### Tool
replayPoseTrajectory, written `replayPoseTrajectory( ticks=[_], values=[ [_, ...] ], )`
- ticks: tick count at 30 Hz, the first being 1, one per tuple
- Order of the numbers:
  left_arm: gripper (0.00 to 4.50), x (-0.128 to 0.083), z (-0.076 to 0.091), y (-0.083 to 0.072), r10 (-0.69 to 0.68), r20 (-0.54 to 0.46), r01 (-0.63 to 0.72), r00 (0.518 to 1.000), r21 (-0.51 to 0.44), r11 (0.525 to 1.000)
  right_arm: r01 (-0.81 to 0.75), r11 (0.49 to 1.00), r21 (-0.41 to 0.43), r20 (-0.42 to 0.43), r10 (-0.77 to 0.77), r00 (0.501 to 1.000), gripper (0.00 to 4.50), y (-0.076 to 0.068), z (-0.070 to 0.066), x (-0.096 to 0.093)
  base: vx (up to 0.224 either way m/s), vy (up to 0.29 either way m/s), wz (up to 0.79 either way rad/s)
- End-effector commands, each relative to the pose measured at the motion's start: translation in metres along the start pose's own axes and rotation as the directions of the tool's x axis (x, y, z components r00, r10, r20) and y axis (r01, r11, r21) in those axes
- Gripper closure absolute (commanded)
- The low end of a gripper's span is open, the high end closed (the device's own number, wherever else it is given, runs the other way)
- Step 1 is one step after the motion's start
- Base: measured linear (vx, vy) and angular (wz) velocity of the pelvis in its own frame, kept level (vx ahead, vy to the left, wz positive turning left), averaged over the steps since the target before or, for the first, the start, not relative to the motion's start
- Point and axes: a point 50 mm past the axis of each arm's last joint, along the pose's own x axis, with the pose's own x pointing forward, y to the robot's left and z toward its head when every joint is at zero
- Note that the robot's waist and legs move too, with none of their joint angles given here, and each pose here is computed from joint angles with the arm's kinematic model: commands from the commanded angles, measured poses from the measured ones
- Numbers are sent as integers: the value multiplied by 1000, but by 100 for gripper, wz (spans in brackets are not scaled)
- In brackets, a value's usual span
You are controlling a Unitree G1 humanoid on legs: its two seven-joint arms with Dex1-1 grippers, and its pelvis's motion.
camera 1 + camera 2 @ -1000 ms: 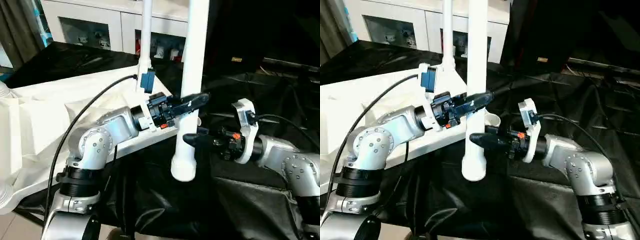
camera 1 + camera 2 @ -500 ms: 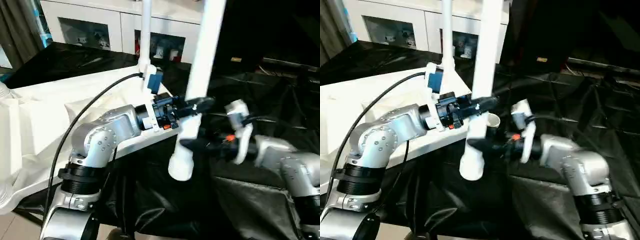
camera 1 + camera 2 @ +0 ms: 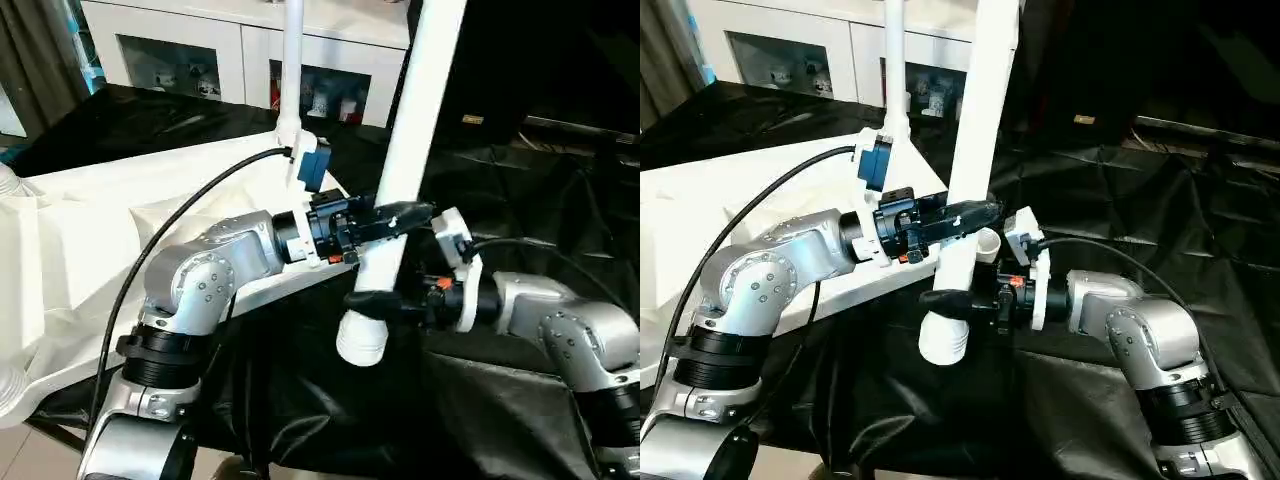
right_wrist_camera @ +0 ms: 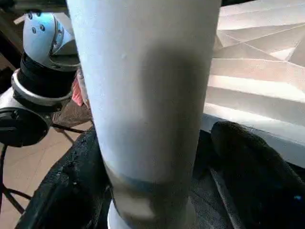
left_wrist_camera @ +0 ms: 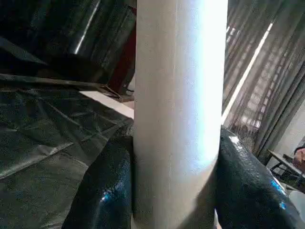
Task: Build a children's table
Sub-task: Insert table leg to table base
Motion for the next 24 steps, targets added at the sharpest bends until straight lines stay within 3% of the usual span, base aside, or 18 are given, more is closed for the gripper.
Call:
replayPoseTrajectory(
  ticks=[1, 7, 18, 24],
  values=[
    [265, 9, 9, -5, -52, 11, 51, 999, 36, 998, 8, 1000, 20, -5, -8, 1000, 108, -1, -1, -1, 0, 0, 0],
    [265, 10, 10, -4, -52, 13, 52, 999, 38, 998, 5, 1000, 27, -4, -5, 1000, 108, -1, -2, -1, 0, 0, 0],
    [265, 12, 8, -6, -72, 7, 72, 997, 35, 997, -8, 999, 35, 3, 8, 1000, 217, -1, -2, -1, 0, 0, 0],
    [265, 10, 2, -3, -50, -44, 53, 998, 56, 997, -17, 999, 31, 9, 17, 1000, 247, -1, -1, -1, 0, 0, 0]
  ],
)
